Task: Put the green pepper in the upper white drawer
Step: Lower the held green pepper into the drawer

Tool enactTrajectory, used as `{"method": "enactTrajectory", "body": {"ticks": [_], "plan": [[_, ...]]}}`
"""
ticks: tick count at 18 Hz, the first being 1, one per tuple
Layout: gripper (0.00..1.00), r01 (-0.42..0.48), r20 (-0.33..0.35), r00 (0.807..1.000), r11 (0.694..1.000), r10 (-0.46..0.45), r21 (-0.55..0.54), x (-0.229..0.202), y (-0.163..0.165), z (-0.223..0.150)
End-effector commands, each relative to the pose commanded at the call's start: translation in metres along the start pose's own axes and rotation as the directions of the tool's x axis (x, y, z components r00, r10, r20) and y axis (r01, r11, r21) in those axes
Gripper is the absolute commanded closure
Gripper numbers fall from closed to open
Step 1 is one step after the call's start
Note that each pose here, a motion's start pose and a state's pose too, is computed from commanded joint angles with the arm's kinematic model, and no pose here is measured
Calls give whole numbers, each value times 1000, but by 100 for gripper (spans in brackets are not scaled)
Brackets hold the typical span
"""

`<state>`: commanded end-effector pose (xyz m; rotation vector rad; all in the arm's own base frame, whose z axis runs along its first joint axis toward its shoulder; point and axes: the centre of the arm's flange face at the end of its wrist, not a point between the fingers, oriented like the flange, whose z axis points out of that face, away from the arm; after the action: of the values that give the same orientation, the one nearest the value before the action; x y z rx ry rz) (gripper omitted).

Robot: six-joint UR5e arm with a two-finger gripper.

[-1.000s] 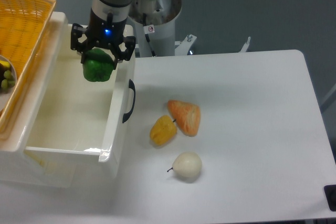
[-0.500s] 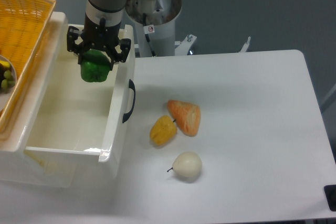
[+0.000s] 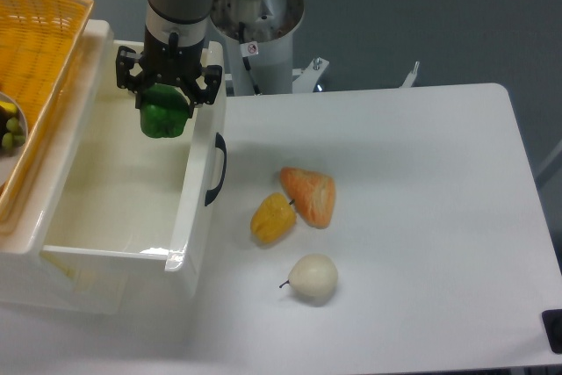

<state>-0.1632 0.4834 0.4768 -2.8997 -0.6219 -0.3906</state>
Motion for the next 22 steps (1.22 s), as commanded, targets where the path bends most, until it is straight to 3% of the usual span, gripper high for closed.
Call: {"method": "enactTrajectory", "body": {"ticks": [3, 5, 16, 19, 22], "plan": [[89, -6, -1, 1000, 1000, 6, -5, 3, 0, 3], [82, -14, -5, 1000, 1000, 14, -12, 7, -1, 7], [77, -25, -6, 1000, 999, 25, -22, 13, -2, 12], [64, -27, -6, 1000, 999, 27, -22, 13, -2, 12], [58, -28, -6, 1000, 999, 28, -22, 13, -2, 12]]}}
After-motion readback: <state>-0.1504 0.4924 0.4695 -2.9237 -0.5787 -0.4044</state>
